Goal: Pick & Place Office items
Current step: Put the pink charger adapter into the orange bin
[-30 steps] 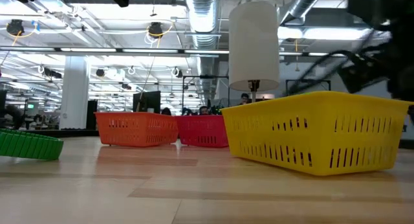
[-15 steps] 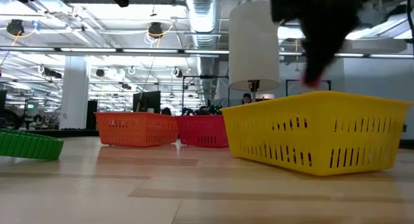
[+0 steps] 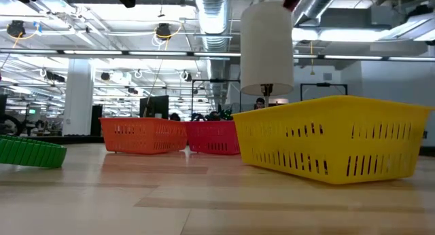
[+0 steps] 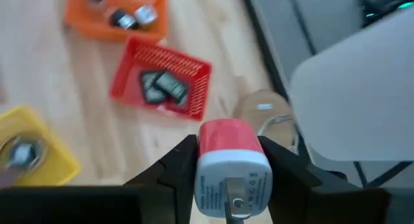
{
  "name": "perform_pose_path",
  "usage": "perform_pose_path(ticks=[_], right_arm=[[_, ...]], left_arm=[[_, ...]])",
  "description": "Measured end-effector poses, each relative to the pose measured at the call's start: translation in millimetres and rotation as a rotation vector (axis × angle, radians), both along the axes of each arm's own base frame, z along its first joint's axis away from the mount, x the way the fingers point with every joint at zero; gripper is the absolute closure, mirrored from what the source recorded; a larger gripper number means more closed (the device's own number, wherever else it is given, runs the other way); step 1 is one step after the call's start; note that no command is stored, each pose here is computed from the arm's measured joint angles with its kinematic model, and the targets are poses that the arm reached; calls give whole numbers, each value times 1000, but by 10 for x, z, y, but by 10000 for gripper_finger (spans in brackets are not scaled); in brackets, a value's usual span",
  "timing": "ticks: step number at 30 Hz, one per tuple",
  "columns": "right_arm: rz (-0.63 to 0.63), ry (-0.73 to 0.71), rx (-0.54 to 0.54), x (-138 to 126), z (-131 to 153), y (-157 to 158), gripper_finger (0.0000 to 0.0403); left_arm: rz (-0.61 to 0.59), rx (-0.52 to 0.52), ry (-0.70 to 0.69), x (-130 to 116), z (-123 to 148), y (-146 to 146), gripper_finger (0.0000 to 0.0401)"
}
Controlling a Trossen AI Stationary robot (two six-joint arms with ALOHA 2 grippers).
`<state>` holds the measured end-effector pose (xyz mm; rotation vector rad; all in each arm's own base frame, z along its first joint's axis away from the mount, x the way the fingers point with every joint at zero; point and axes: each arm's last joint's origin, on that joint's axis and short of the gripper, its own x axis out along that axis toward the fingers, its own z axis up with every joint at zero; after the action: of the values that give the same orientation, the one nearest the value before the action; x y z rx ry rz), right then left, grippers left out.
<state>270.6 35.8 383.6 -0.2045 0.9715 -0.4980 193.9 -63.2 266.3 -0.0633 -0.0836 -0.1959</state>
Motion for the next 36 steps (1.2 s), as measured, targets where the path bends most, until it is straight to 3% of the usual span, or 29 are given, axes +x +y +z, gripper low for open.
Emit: perform_pose_path(ticks=[3,9,11,14,22,27,30,33,36], right_arm=[[-19,-158,16,-75,-245,-60,264],[199,-490,190,4,-1045,-87,277],[258,-620,237,37,-1204,-118,269],[323,-707,294,103,-1371,-171,255],[387,-724,372,295,-1498,-236,279],[420,-761,450,372,-1434,-237,264],[439,-763,462,381,-1416,-206,254],[433,-751,481,404,-1435,-181,265],[426,-766,493,445,-1423,-180,279]], left_arm=[[0,2,2,7,-7,-3,235],[8,21,36,64,-77,-19,235],[34,77,45,94,-113,-18,235],[124,183,54,152,-172,-11,235],[326,499,36,410,-385,-30,235],[422,848,113,663,-537,-85,235],[462,994,174,843,-614,-129,235],[505,1095,212,998,-635,-168,234],[556,1126,232,1085,-590,-191,234]])
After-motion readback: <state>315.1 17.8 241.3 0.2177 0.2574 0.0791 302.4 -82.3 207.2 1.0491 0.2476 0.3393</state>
